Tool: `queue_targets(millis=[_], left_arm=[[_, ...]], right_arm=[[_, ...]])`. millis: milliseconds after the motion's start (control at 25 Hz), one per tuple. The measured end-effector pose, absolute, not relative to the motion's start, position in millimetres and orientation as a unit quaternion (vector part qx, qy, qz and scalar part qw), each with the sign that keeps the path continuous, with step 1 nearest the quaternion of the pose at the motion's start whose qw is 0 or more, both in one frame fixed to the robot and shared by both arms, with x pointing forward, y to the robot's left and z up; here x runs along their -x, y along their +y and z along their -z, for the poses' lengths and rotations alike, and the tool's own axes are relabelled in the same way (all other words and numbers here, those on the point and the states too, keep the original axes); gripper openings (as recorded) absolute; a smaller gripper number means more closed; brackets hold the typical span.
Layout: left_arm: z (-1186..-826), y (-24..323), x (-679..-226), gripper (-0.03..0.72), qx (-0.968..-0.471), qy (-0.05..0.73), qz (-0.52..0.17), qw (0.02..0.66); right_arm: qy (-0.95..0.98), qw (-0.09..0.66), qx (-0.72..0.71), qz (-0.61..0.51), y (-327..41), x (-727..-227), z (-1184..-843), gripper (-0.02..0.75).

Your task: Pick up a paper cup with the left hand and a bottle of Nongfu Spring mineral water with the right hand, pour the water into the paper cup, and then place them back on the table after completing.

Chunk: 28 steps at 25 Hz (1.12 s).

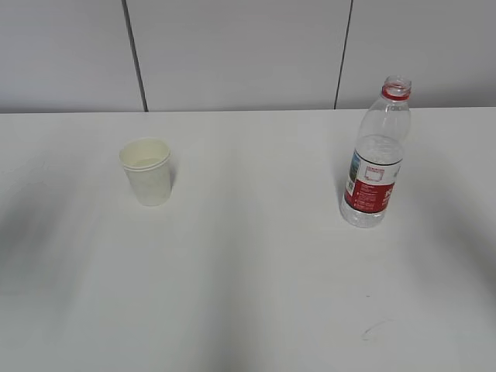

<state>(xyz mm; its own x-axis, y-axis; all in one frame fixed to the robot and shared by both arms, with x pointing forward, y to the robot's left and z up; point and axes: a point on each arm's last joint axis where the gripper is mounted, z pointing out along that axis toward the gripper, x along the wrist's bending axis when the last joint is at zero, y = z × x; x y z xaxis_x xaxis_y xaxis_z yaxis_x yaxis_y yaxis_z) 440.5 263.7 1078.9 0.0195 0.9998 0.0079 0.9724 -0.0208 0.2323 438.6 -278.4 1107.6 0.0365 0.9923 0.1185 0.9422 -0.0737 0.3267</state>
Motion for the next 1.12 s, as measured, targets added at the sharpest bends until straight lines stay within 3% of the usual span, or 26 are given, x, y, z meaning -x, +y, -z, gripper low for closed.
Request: queue_targets(millis=[440, 920, 1120], left_arm=[[-1087, 263, -431, 0.479, -0.705, 0.696, -0.085, 0.105], [-1112, 286, -325, 0.461, -0.68, 0.675, -0.17, 0.23], [-1111, 297, -283, 0.461, -0.663, 0.659, -0.217, 0.281]], right_arm=[[0.709, 0.098, -0.678, -0.166, -279, -427, -1115, 0.589], [0.708, 0.176, -0.639, -0.243, -285, -328, -1120, 0.589], [0.714, 0.215, -0.609, -0.271, -288, -288, -1107, 0.588]])
